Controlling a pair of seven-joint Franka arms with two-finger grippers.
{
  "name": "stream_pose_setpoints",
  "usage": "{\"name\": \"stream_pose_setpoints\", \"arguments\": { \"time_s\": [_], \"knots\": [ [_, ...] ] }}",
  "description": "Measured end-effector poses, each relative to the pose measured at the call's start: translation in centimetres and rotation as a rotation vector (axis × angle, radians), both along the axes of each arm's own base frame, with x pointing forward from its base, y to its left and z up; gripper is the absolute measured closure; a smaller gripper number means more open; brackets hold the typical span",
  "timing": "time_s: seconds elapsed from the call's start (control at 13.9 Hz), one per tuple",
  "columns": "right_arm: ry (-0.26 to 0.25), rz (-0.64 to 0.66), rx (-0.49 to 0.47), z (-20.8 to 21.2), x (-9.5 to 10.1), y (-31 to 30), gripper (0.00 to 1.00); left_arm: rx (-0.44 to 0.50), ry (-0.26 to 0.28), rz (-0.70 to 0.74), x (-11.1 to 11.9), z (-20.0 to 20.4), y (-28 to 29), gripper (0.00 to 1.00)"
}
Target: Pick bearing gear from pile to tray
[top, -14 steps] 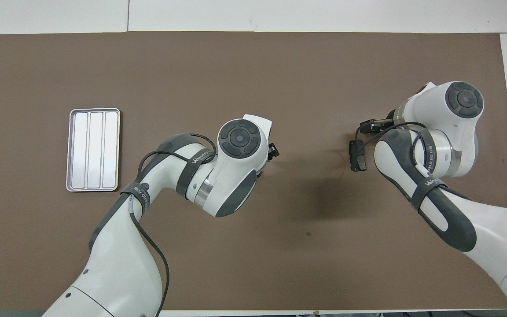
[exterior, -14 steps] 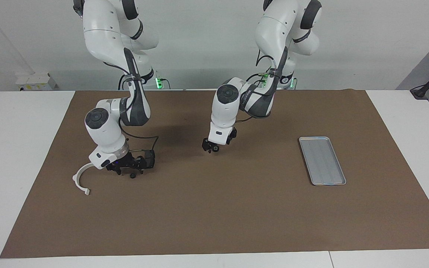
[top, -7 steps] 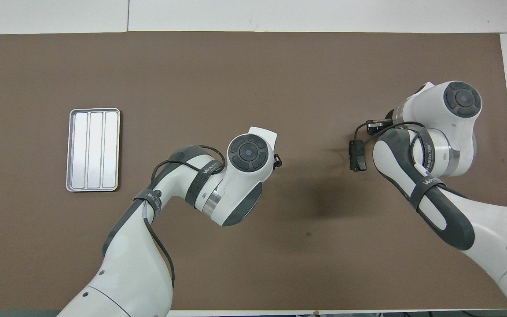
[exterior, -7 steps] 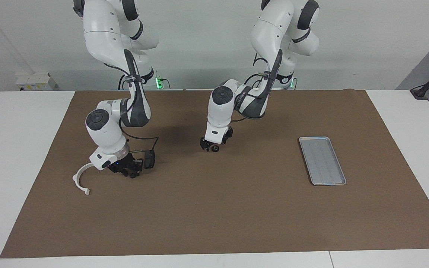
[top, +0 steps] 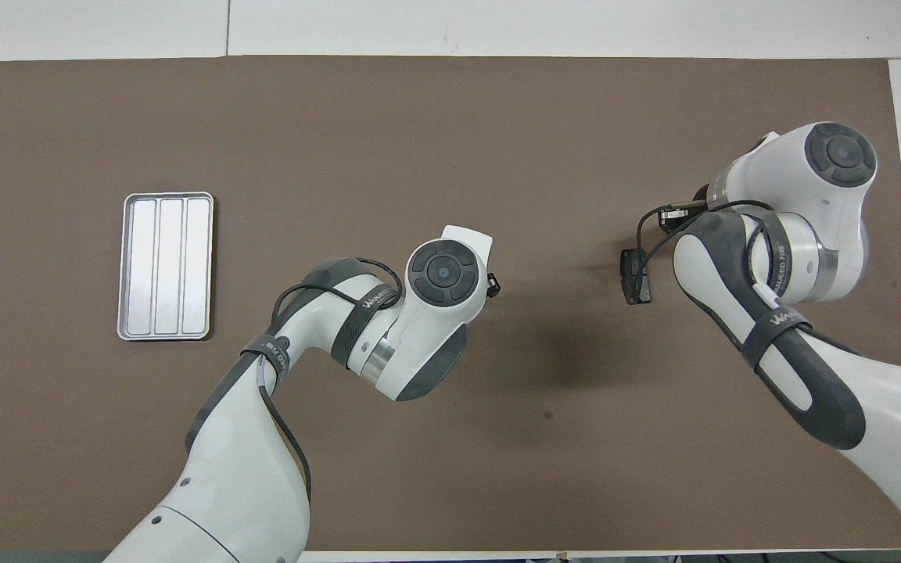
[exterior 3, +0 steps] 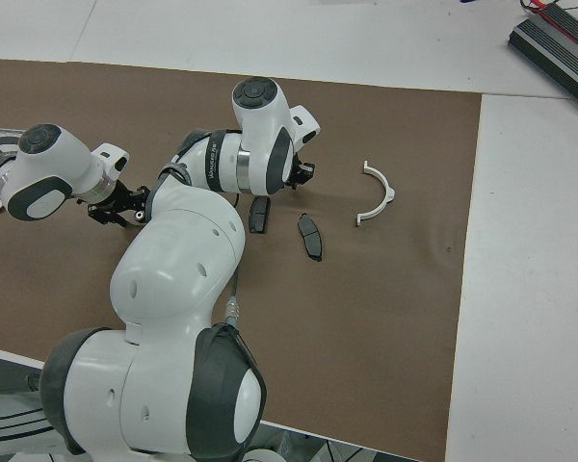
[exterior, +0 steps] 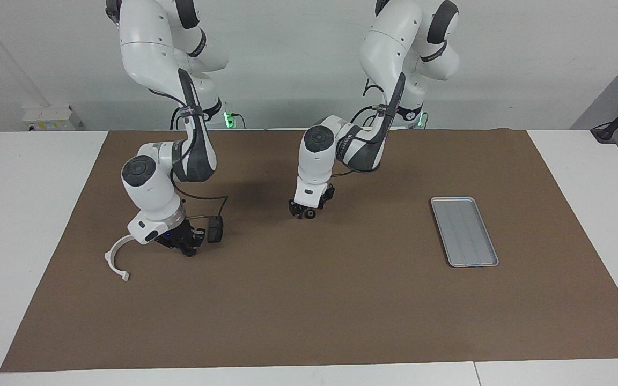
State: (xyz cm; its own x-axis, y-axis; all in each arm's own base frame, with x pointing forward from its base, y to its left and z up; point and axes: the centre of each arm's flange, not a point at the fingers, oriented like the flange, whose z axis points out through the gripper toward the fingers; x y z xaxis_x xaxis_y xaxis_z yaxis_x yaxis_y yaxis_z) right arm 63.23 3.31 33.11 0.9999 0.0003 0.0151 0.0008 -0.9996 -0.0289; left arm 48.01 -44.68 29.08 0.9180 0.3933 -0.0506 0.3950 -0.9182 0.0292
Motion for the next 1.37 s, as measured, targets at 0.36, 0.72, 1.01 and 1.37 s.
{"name": "stream_pose_setpoints", "arguments": {
  "time_s": [0.36, 0.72, 1.01, 1.37],
  "knots": [
    [-0.002, 0.005, 0.004, 6.3, 0.9, 0.2, 0.76, 0.0, -0.005, 0.003, 0.2, 0.1, 0.2, 0.31],
    [-0.008, -0.028, 0.008, 6.9, 0.9, 2.4, 0.76, 0.001, -0.018, 0.004, 0.6, 0.5, 0.2, 0.65],
    [-0.005, -0.094, 0.013, 7.8, 0.0, 7.4, 0.76, 0.051, -0.04, 0.028, 2.9, 1.6, 3.0, 0.65],
    [0.012, -0.161, 0.012, 7.4, -0.8, 9.1, 0.76, 0.078, -0.006, -0.11, 5.9, 9.3, 18.4, 0.65]
  ]
}}
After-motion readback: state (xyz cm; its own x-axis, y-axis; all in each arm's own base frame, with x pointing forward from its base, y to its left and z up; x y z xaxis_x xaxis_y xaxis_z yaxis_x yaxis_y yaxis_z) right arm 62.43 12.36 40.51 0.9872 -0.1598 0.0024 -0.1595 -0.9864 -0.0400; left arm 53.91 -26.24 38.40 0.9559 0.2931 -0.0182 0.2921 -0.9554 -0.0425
